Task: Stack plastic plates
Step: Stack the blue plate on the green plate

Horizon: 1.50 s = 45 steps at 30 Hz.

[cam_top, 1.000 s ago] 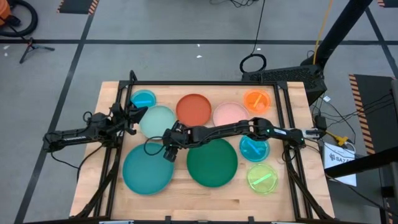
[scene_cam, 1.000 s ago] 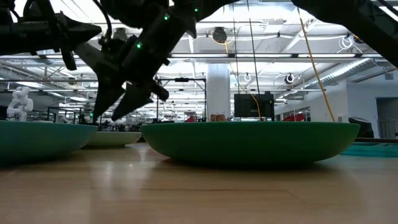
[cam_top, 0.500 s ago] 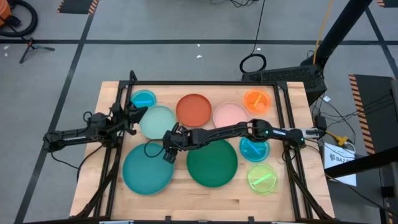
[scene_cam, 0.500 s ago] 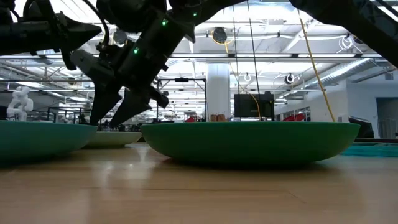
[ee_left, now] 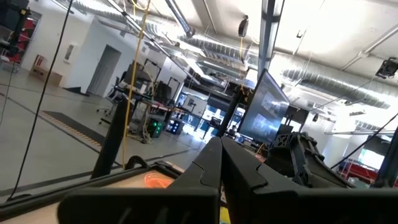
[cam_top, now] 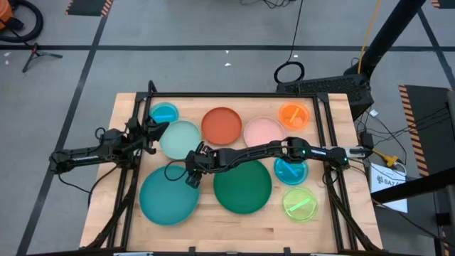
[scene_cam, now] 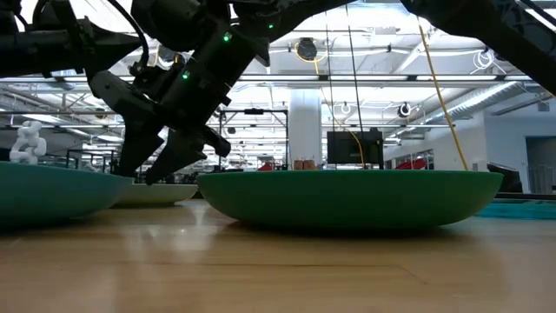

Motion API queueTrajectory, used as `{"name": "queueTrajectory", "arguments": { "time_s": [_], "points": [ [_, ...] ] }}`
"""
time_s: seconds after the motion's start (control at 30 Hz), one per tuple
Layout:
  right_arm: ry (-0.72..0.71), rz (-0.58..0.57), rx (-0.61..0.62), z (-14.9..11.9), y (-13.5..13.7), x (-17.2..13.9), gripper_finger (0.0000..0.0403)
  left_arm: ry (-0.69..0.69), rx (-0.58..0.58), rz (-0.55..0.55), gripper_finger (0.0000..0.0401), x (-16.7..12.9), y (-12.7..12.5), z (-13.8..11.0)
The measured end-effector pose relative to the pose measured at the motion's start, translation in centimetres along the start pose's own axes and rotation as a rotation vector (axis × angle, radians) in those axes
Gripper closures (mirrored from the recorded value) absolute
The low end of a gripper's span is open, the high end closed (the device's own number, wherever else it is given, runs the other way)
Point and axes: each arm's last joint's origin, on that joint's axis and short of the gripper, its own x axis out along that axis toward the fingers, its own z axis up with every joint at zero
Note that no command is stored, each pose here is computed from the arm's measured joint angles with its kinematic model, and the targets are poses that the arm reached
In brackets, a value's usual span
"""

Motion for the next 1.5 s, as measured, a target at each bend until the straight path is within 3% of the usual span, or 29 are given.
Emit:
{"name": "queueTrajectory", "arguments": {
  "time_s": [0.57, 1.0, 1.3, 1.5],
  "points": [
    [-0.060, 0.023, 0.006, 1.4, 0.7, -1.1, 0.0220, 0.000, 0.001, 0.000, 0.0395, 0.0, 0.0, 0.0],
    [-0.042, -0.023, -0.004, 0.1, 2.3, -1.4, 0.0220, 0.001, -0.001, 0.000, 0.0395, 0.0, 0.0, 0.0],
    [-0.015, -0.046, -0.019, -1.8, 2.4, 1.3, 0.0220, 0.001, -0.008, -0.001, 0.0395, 0.0, 0.0, 0.0],
    [-0.027, -0.014, -0.007, -1.6, 2.5, 1.4, 0.0220, 0.003, -0.008, -0.001, 0.0395, 0.0, 0.0, 0.0]
  ]
}}
